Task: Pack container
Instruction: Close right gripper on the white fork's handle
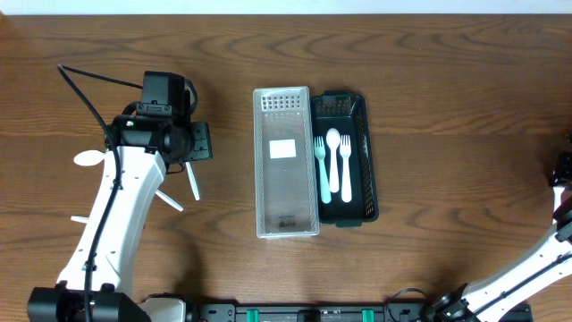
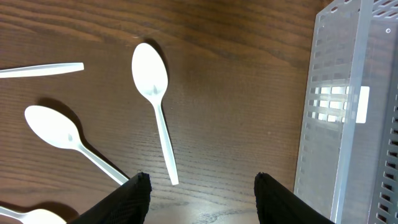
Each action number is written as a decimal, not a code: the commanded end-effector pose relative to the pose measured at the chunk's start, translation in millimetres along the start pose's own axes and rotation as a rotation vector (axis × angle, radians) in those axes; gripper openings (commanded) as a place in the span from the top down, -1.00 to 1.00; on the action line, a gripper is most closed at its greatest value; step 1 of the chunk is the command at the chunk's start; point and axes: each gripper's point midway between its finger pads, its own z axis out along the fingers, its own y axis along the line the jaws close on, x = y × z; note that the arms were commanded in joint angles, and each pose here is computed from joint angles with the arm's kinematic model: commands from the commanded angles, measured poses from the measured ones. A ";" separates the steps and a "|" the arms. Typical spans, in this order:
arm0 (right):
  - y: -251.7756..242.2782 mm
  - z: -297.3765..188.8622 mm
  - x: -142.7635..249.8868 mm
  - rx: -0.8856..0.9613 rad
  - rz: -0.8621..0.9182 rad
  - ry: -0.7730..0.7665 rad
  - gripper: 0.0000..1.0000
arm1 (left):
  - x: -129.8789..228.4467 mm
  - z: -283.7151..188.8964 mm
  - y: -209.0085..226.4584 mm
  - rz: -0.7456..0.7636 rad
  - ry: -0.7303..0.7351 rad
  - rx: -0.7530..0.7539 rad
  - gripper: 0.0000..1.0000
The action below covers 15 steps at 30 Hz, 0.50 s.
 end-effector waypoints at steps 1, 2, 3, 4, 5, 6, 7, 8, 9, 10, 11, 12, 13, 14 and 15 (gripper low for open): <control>8.6 24.3 7.9 -0.064 0.000 0.043 0.48 | -6.9 -4.2 0.4 0.010 -0.020 -0.008 -0.13; 8.6 24.3 7.9 -0.064 0.000 0.043 0.48 | -6.9 -4.2 0.4 0.010 -0.020 -0.008 -0.13; 8.6 24.3 7.9 -0.064 0.000 0.043 0.49 | -6.9 -4.2 0.4 0.010 -0.020 -0.008 -0.13; 8.7 24.3 7.9 -0.065 0.000 0.043 0.49 | -7.0 -4.2 0.4 0.010 -0.021 -0.008 -0.13; 9.2 24.3 7.7 -0.068 0.001 0.042 0.49 | -7.0 -4.2 0.4 0.010 -0.021 -0.008 -0.13; 9.9 24.3 7.3 -0.071 0.001 0.040 0.49 | -7.0 -4.2 0.4 0.010 -0.021 -0.008 -0.13; 11.3 24.2 6.5 -0.080 0.001 0.035 0.49 | -7.0 -4.2 0.4 0.010 -0.021 -0.008 -0.13; 13.3 24.1 5.4 -0.091 0.002 0.029 0.50 | -7.0 -4.2 0.4 0.010 -0.021 -0.008 -0.13; 15.6 23.9 4.0 -0.105 0.002 0.021 0.55 | -7.0 -4.2 0.4 0.010 -0.021 -0.008 -0.13; 18.8 23.5 1.7 -0.124 0.009 0.008 0.68 | -7.0 -4.2 0.4 0.010 -0.021 -0.008 -0.13; 19.6 23.4 0.0 -0.130 0.028 0.001 0.76 | -6.9 -4.2 0.4 0.010 -0.020 -0.008 -0.13; 19.2 23.5 -1.7 -0.129 0.054 -0.004 0.79 | -7.0 -4.2 0.4 0.010 -0.021 -0.008 -0.13; 18.2 23.6 -3.5 -0.125 0.083 -0.010 0.79 | -7.0 -4.2 0.4 0.010 -0.021 -0.008 -0.13; 17.1 23.6 -5.6 -0.121 0.116 -0.016 0.85 | -7.0 -4.2 0.4 0.010 -0.021 -0.008 -0.13; 16.6 23.6 -7.1 -0.118 0.144 -0.020 0.93 | -7.0 -4.2 0.4 0.010 -0.021 -0.008 -0.13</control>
